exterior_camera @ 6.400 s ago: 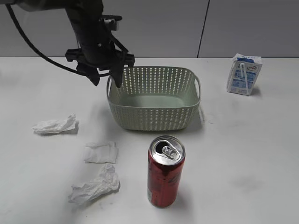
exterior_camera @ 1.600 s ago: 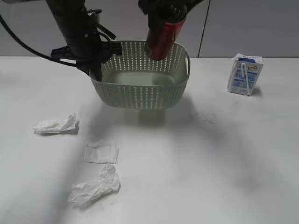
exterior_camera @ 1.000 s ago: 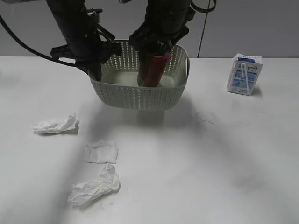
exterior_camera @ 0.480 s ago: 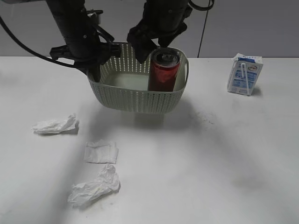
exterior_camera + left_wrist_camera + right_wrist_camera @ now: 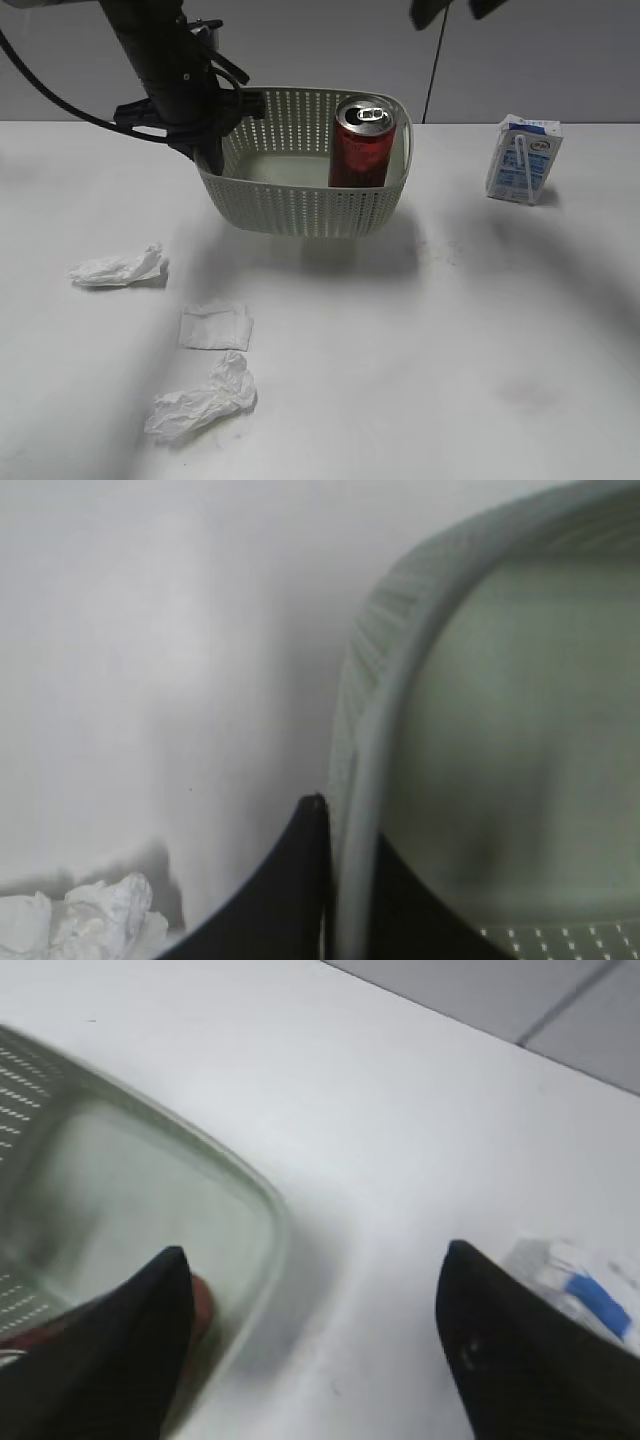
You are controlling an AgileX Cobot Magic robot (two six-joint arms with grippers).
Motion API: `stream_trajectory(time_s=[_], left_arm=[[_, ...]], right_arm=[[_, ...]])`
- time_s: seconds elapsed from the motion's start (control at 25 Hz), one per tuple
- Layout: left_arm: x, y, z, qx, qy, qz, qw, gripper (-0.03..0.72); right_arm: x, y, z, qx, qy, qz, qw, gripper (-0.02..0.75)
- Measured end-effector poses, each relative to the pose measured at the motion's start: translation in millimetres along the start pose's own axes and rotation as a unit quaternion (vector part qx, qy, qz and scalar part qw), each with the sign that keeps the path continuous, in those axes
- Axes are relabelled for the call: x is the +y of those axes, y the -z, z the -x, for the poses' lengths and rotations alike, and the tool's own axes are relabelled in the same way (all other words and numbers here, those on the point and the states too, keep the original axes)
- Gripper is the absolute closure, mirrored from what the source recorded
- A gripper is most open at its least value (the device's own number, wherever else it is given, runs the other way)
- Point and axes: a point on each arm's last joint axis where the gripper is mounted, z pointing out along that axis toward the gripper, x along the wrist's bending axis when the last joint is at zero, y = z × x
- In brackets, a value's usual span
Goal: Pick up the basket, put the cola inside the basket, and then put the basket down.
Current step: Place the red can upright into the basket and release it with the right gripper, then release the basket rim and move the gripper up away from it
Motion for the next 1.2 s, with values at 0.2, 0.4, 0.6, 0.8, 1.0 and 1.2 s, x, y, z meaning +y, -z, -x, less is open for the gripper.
stream_trajectory(time_s=[0.2, 0.4, 0.6, 0.8, 1.0, 1.2], left_arm=[[-0.1, -3.1, 0.5, -0.006, 0.021, -0.004, 1.000, 0.691], [2.2, -6.6, 0.2, -0.007, 0.047, 0.004, 0.999, 0.691], [4.1, -15.6, -0.2, -0.014, 0.066, 0.005, 0.998, 0.691], [3.4, -31.1, -2.9, -0.013, 0.072, -0.012, 0.997, 0.691], [3.1, -40.7, -5.2, -0.009, 0.075, -0.020, 0.997, 0.691], [1.5, -53.0, -7.2, -0.004, 0.077, -0.034, 0.996, 0.691]], right_arm=[[-6.0, 35.5, 51.4, -0.031, -0.054, 0.019, 0.998, 0.167], [-28.0, 76.1, 62.0, -0.047, -0.072, 0.026, 0.996, 0.167], [-82.9, 119.6, 46.7, -0.049, -0.073, 0.009, 0.996, 0.167], [-167.5, 150.7, 29.5, -0.059, -0.071, -0.012, 0.996, 0.167], [-249.5, 164.8, 13.5, -0.062, -0.070, 0.017, 0.995, 0.167], [-308.5, 184.1, -0.4, -0.065, -0.064, 0.099, 0.991, 0.167]])
